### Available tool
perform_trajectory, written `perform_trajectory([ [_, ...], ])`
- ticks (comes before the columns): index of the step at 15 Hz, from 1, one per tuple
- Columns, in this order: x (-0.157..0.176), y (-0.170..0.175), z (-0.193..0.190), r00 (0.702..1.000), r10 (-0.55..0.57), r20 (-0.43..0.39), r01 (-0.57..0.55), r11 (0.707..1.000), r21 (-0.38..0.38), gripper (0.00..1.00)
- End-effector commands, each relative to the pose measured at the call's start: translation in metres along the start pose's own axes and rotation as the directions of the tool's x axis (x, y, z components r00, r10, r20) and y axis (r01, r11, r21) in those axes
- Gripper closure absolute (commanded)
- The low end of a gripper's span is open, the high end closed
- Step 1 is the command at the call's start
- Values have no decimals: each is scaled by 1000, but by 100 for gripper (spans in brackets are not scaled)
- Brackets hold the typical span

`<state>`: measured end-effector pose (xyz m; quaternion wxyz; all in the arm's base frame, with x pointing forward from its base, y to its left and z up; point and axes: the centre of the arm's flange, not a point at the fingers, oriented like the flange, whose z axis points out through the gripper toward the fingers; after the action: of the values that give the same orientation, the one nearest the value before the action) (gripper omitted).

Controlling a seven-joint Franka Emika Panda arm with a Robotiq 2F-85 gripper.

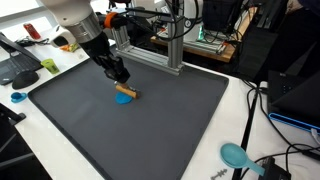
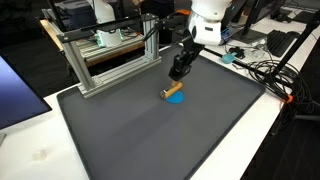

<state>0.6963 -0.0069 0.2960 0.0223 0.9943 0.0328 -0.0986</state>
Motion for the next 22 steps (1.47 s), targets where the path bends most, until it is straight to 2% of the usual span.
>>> perform_trajectory([
  [1,1,-11,20,999,9,-46,-12,998,-63,78],
  [8,0,-15,15,995,-3,-96,-5,997,-83,78],
  [12,2,-13,13,994,-3,-109,-5,998,-68,78],
  [20,12,-12,11,982,-2,-188,-11,998,-67,78],
  [22,11,-11,13,987,10,-163,-18,999,-48,78],
])
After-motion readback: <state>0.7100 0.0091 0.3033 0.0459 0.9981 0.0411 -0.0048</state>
